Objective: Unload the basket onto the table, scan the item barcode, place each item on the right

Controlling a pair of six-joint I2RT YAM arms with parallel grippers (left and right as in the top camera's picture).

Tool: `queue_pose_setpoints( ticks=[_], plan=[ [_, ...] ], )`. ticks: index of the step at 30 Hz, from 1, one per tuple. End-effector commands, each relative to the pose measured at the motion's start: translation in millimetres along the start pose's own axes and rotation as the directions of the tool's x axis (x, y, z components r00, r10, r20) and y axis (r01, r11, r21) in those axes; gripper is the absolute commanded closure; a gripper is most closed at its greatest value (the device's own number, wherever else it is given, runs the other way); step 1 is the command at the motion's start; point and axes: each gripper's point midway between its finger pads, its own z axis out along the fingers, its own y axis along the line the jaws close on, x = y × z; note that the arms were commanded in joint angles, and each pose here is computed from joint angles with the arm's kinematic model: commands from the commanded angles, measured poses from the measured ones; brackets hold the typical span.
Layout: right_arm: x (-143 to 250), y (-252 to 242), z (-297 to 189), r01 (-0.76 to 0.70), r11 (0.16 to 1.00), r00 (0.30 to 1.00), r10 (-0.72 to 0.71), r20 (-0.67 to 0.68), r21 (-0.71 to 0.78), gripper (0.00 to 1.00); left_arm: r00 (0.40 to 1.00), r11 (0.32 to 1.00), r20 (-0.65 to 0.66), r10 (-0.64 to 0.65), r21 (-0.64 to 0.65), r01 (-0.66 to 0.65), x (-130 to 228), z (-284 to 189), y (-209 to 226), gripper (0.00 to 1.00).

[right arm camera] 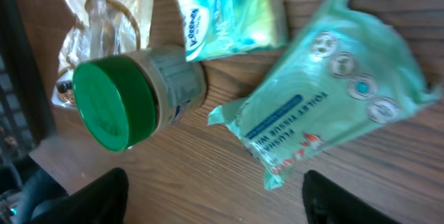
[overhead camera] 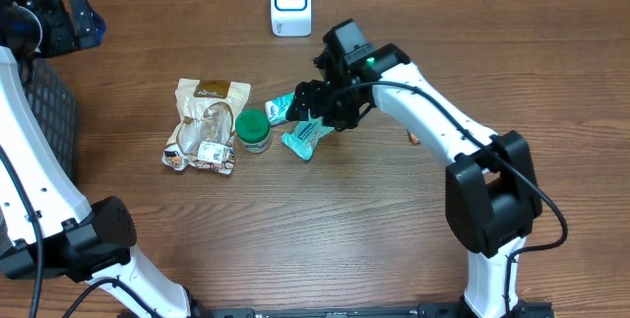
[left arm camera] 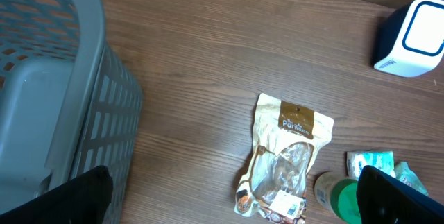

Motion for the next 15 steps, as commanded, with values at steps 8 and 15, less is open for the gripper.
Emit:
queue_pose_setpoints(
  ticks=[8,15],
  plan=[
    [-3,5,15,-0.033,0.998,0.998,0.030,0.048,0.055,0.79,0.999,1.000,0.039,0.022,0.002,-0.022,-4,-14,-5,0.00],
    [-2,15,24,-0.041,0.998,0.997,0.037,0.074,0.044,0.82,0.999,1.000,0.039,0.022,0.002,-0.022,-4,-14,-5,0.00]
  ],
)
